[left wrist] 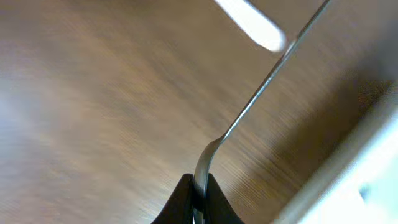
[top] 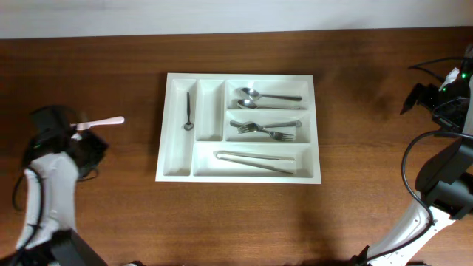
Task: Pack container
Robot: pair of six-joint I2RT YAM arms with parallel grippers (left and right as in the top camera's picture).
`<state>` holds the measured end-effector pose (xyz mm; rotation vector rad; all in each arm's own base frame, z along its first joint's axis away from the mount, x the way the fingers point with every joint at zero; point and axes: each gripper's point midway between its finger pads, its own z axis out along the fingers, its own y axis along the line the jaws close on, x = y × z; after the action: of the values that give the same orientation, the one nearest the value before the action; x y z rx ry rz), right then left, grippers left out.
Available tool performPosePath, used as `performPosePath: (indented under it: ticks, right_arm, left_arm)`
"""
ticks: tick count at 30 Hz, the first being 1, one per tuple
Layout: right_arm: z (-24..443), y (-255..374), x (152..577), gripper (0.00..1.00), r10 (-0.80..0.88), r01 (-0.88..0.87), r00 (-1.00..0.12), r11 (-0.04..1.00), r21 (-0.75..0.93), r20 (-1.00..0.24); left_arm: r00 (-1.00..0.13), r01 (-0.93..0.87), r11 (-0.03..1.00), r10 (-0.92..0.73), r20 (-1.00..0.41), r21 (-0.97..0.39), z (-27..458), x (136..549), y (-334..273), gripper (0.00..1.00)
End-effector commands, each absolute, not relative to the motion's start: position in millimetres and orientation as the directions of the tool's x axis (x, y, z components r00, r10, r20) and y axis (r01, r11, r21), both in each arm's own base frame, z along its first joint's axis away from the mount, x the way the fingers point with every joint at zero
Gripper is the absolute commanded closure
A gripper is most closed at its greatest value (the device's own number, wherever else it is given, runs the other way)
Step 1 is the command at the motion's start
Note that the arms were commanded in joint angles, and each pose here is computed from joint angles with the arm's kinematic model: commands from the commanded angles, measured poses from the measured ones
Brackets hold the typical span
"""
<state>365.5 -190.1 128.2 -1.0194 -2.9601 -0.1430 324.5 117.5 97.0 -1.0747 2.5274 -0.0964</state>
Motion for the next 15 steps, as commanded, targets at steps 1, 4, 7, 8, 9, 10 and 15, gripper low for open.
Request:
performPosePath:
  ticks: [1, 4, 7, 8, 9, 10, 15]
  right_arm:
    - [141.6, -188.6, 368.7, 0.01, 0.604, 0.602, -0.797, 0.793, 0.095, -0.002]
    - [141.6, -188.6, 368.7, 0.01, 0.604, 0.602, -0.797, 0.793, 0.095, -0.002]
    - [141.6, -188.6, 368.7, 0.01, 0.604, 0.602, -0.797, 0.793, 0.095, -0.002]
    - [141.6, -188.6, 368.7, 0.01, 0.604, 0.602, -0.797, 0.793, 0.095, -0.002]
    - [141.6, -188.6, 368.7, 0.01, 0.604, 0.602, -0.797, 0.793, 0.095, -0.002]
    - [141.6, -188.6, 368.7, 0.02, 0.604, 0.602, -0.797, 0.793, 0.095, -0.002]
    - [141.6, -188.6, 368.7, 0.01, 0.604, 0.602, -0.797, 0.793, 0.095, -0.002]
  left_arm:
    - [-0.766, -0.511, 0.835, -0.549, -0.333, -0.204, 100.8, 333.2, 64.9, 0.93]
    - [-0.82, -0.423, 0.884, -0.468, -0.329, -0.202, 100.3, 337.2, 30.0, 0.93]
    - [-0.851, -0.361, 0.91, -0.411, -0.328, -0.203, 100.3, 338.5, 5.8, 0.91]
    - [-0.858, -0.344, 0.917, -0.394, -0.328, -0.203, 100.3, 338.6, -0.7, 0.89]
    - [-0.864, -0.33, 0.922, -0.382, -0.328, -0.203, 100.2, 338.4, -5.7, 0.88]
    - [-0.868, -0.321, 0.925, -0.373, -0.327, -0.202, 99.7, 338.3, -9.2, 0.88]
    - [-0.906, -0.272, 0.944, -0.317, -0.283, -0.187, 88.4, 331.9, -30.2, 0.88]
